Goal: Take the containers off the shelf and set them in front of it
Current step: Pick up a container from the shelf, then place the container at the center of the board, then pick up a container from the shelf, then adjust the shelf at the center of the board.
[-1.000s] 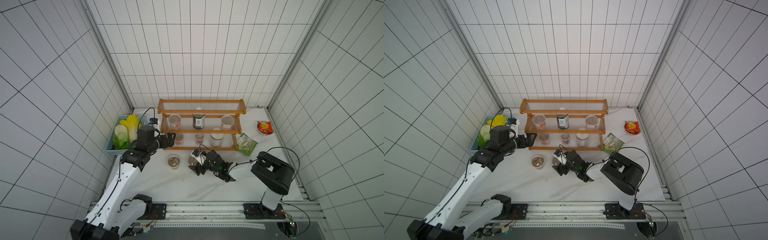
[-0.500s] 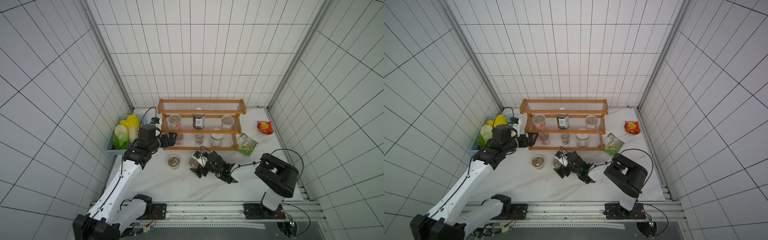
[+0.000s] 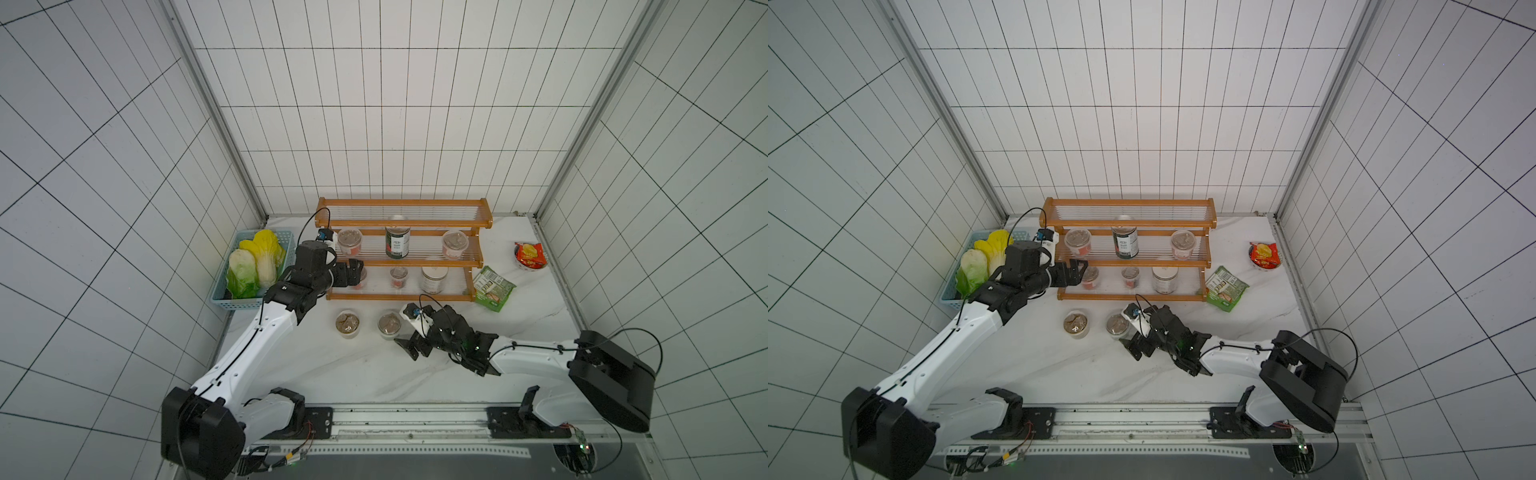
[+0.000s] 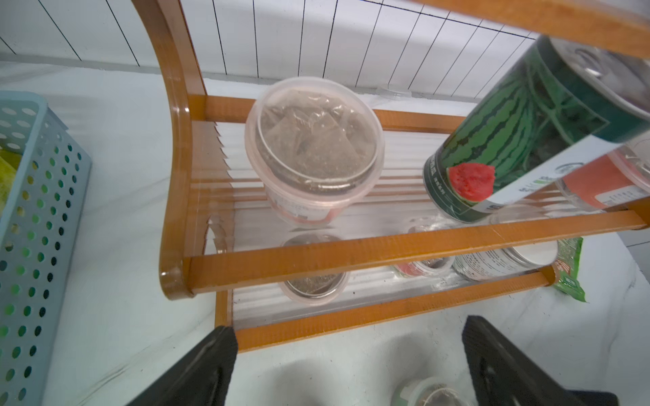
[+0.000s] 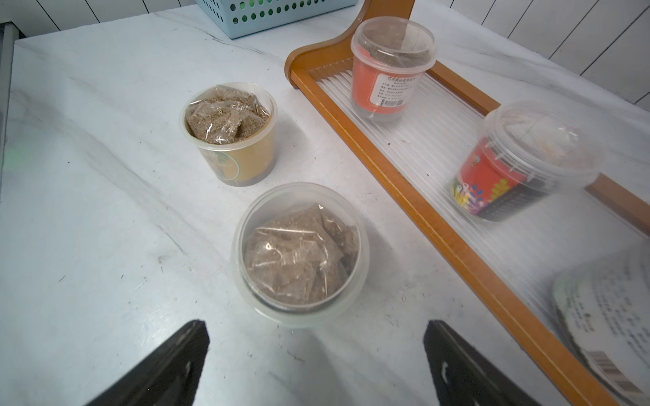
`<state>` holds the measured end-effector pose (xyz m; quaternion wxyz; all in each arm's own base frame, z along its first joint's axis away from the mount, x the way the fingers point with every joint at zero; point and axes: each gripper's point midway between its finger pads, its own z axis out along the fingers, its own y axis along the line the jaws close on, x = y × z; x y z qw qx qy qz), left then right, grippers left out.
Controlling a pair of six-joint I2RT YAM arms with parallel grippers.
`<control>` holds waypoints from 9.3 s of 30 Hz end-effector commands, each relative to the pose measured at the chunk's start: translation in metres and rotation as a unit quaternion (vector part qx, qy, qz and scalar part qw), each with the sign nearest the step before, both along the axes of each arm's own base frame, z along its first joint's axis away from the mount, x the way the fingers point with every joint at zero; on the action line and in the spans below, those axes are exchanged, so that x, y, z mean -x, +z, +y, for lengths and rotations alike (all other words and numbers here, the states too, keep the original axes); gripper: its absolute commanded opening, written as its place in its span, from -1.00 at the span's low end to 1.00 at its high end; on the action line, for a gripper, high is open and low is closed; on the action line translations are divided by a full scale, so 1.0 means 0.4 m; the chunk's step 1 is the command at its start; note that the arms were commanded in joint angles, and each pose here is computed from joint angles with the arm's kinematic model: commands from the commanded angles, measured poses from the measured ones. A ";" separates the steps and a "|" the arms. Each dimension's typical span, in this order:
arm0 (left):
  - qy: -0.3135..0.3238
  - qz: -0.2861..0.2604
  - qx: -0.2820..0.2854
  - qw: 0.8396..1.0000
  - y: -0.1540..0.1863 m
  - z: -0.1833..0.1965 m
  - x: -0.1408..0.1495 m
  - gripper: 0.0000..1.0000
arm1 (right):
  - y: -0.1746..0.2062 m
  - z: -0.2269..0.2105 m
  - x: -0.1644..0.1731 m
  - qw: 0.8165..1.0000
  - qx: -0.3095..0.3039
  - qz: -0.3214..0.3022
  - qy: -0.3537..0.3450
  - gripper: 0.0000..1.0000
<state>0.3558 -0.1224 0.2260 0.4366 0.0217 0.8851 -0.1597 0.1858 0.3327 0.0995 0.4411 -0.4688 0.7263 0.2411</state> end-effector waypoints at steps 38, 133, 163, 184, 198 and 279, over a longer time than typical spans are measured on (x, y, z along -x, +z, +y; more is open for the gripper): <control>0.010 -0.032 -0.097 0.995 -0.018 -0.018 -0.225 0.71 | 0.177 -0.268 -0.130 0.989 -0.012 -0.045 -0.141 0.98; -0.260 0.046 -0.092 0.960 -0.394 -0.648 0.252 0.64 | 0.331 -0.580 -0.165 0.928 -0.040 -0.022 -0.369 0.98; -0.201 0.060 -0.074 0.975 -0.137 -0.357 0.314 0.96 | 0.497 -0.300 -0.217 0.977 -0.150 -0.021 -0.149 0.98; -0.086 0.019 -0.012 0.996 -0.061 -0.097 0.224 0.97 | 0.522 0.065 -0.506 0.973 -0.174 -0.114 -0.100 0.98; -0.079 0.032 -0.010 0.996 -0.091 -0.077 0.229 0.97 | 0.506 0.137 -0.567 0.969 -0.180 -0.117 -0.121 0.98; -0.062 0.078 0.003 0.995 -0.175 -0.054 0.099 0.96 | 0.653 0.096 -0.426 0.955 -0.212 -0.131 -0.163 0.40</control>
